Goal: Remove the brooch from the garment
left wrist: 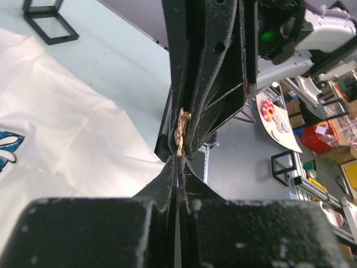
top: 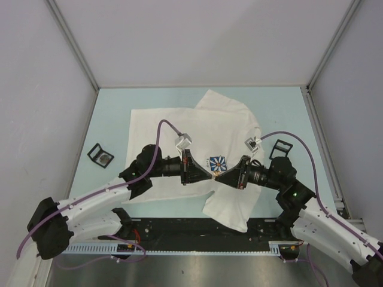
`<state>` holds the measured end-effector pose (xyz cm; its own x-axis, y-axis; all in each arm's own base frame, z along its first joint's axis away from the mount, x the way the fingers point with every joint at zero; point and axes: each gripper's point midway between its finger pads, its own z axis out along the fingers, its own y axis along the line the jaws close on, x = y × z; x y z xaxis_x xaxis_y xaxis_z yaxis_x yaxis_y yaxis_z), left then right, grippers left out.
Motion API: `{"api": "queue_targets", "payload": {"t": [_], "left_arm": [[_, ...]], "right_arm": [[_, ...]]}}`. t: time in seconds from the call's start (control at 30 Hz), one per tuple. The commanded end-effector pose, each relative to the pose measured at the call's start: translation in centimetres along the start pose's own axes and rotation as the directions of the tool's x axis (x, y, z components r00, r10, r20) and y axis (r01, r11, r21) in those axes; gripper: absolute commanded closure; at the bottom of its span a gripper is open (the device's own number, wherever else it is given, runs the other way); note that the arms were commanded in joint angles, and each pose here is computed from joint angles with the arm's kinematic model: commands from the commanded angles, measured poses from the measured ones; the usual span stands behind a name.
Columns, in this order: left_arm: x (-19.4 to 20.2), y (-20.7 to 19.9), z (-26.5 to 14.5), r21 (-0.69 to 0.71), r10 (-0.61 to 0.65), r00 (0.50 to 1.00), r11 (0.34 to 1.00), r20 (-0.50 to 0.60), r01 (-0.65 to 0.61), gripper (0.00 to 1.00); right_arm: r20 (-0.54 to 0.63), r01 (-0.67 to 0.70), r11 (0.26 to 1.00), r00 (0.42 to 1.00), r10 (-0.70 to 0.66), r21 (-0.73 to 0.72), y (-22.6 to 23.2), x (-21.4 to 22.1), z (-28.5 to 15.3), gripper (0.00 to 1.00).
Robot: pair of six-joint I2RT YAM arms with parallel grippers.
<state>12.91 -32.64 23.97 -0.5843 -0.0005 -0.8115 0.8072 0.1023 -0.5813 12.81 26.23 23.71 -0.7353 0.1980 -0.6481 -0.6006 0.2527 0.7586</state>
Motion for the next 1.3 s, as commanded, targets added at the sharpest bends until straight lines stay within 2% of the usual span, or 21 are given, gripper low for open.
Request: {"api": "queue_targets", "payload": {"t": [0.0,0.1,0.27,0.37,0.43,0.47,0.5,0.6,0.8,0.83,0.93,1.03,1.13,1.27], "left_arm": [[-1.8,-0.1,-0.5,-0.045,0.027,0.998,0.999,0.057,-0.025,1.0],[-1.3,0.5,-0.3,-0.063,0.014,0.999,0.998,0.048,-0.011,1.0],[-1.3,0.6,-0.1,-0.058,0.004,0.999,0.998,0.039,-0.002,1.0],[-1.4,1.5,-0.1,-0.119,-0.018,0.999,0.993,0.035,0.022,1.0],[-1.1,3.5,-0.3,-0.229,-0.06,0.998,0.971,0.025,0.065,0.99],[-0.8,4.5,-0.4,-0.282,-0.078,0.997,0.956,0.022,0.081,0.96],[0.4,6.7,-0.9,-0.393,-0.125,0.992,0.912,0.005,0.117,0.9],[2.0,9.1,-1.3,-0.482,-0.186,0.982,0.861,0.003,0.165,0.81],[6.0,10.3,0.6,-0.407,-0.302,0.953,0.875,-0.035,0.263,0.87],[6.4,9.9,1.0,-0.379,-0.318,0.947,0.883,-0.051,0.276,0.88],[6.9,9.8,2.1,-0.318,-0.356,0.933,0.892,-0.054,0.321,0.87],[7.5,9.5,3.3,-0.26,-0.383,0.921,0.899,-0.071,0.354,0.84],[7.7,8.9,4.9,-0.196,-0.392,0.915,0.908,-0.093,0.37,0.82],[9.4,9.2,6.8,-0.172,-0.428,0.893,0.898,-0.138,0.404,0.82]], "right_arm": [[0.025,-0.039,0.986,0.999,0.036,0.16,-3.2,0.5,-0.9,0.78],[-0.014,-0.041,0.987,0.999,0.044,0.158,-3.2,1.6,-1.3,0.71],[-0.014,-0.025,0.989,1.0,0.027,0.149,-2.8,1.7,-1.9,0.75],[0.0,-0.013,0.984,1.0,0.013,0.18,-3.5,1.5,-2.0,0.77],[0.006,-0.018,0.969,1.0,0.017,0.247,-5.0,1.6,-2.0,0.77],[-0.009,-0.018,0.96,1.0,0.022,0.28,-5.8,2.0,-1.9,0.75],[-0.031,-0.024,0.951,0.999,0.036,0.31,-6.6,2.6,-1.9,0.73],[-0.093,-0.007,0.923,0.995,0.047,0.385,-8.8,4.0,-1.7,0.67],[-0.044,0.009,0.771,0.999,0.026,0.637,-13.8,2.8,-3.3,0.61],[-0.053,-0.003,0.728,0.997,0.055,0.686,-15.3,3.2,-3.6,0.61],[-0.082,-0.029,0.671,0.988,0.132,0.741,-17.4,4.5,-3.9,0.59],[-0.098,-0.018,0.633,0.984,0.147,0.774,-18.9,5.0,-4.3,0.58],[-0.094,-0.026,0.627,0.983,0.157,0.779,-19.6,5.1,-4.4,0.59],[-0.104,-0.049,0.656,0.976,0.192,0.753,-20.2,5.8,-4.0,0.62]]}}
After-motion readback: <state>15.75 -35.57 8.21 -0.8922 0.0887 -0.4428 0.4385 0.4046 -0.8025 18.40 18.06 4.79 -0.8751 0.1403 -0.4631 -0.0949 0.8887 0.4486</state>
